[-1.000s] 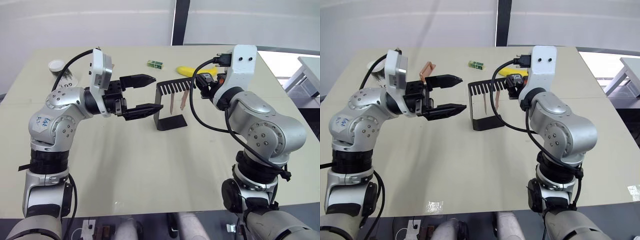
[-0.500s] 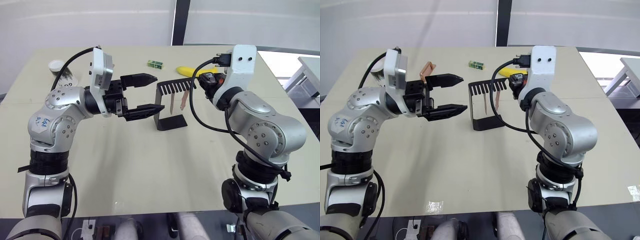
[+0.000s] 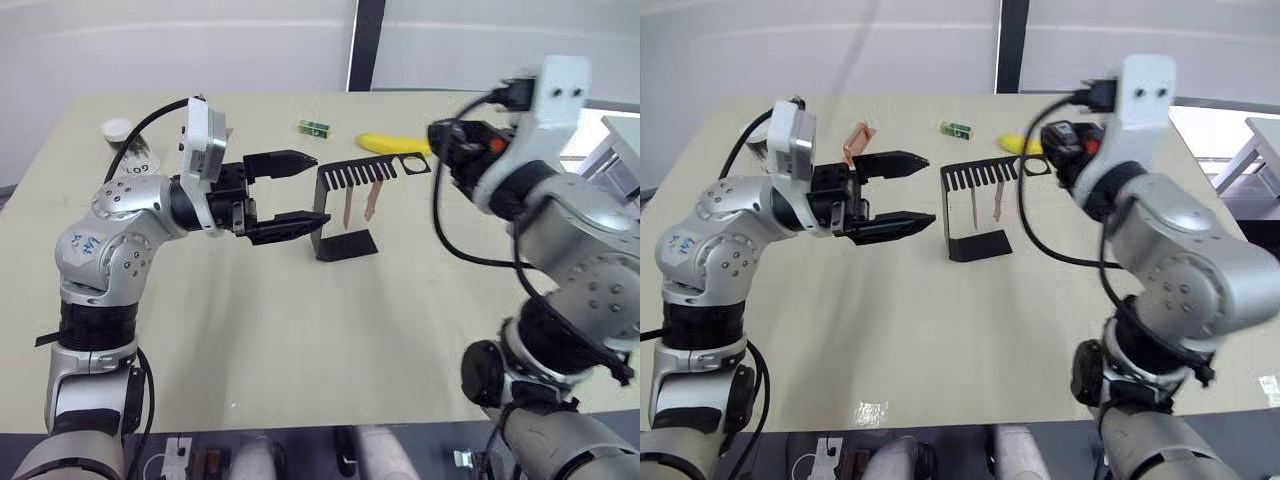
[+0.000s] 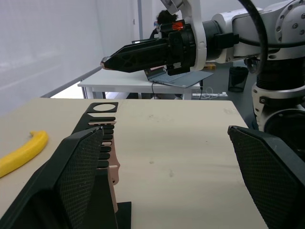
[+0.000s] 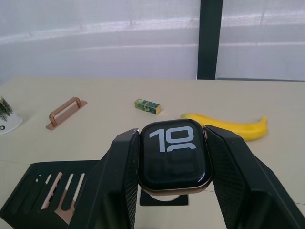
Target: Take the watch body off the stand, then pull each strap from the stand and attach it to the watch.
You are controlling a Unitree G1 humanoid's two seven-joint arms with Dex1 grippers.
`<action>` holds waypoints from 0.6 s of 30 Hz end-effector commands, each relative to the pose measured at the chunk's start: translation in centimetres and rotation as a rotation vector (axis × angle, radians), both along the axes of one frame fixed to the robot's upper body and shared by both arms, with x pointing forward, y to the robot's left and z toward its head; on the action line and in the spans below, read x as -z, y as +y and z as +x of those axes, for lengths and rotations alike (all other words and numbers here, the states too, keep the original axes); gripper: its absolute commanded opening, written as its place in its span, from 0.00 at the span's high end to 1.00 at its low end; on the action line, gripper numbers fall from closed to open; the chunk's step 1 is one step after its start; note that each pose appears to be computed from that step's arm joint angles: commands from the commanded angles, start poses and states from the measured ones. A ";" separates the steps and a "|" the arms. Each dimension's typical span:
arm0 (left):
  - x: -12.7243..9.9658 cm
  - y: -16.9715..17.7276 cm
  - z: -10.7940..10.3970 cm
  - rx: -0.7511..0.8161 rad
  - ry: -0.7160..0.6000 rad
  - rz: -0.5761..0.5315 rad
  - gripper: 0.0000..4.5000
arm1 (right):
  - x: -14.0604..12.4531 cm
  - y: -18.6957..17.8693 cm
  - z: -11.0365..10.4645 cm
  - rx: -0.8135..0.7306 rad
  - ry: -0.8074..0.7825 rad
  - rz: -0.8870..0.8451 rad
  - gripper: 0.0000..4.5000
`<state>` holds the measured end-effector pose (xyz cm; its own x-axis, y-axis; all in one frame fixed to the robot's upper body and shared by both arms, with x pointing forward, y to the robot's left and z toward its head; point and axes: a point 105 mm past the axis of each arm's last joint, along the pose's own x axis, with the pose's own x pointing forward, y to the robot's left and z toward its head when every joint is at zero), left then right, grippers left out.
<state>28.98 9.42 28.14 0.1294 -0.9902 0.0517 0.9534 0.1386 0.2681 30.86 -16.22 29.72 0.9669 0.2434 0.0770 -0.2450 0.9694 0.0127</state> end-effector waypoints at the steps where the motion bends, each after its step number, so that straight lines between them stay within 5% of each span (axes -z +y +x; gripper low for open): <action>1: 0.8 -0.2 -1.8 0.077 0.000 0.044 0.00 | 2.4 -3.1 -1.9 0.034 0.046 -0.034 0.64; 9: 4.3 -0.7 -2.7 0.113 0.026 0.136 0.00 | 10.6 -6.8 -3.4 0.028 0.233 -0.079 0.64; 18: 5.9 -1.2 -3.1 0.117 0.021 0.156 0.00 | 15.3 -7.9 -1.3 0.024 0.257 -0.056 0.64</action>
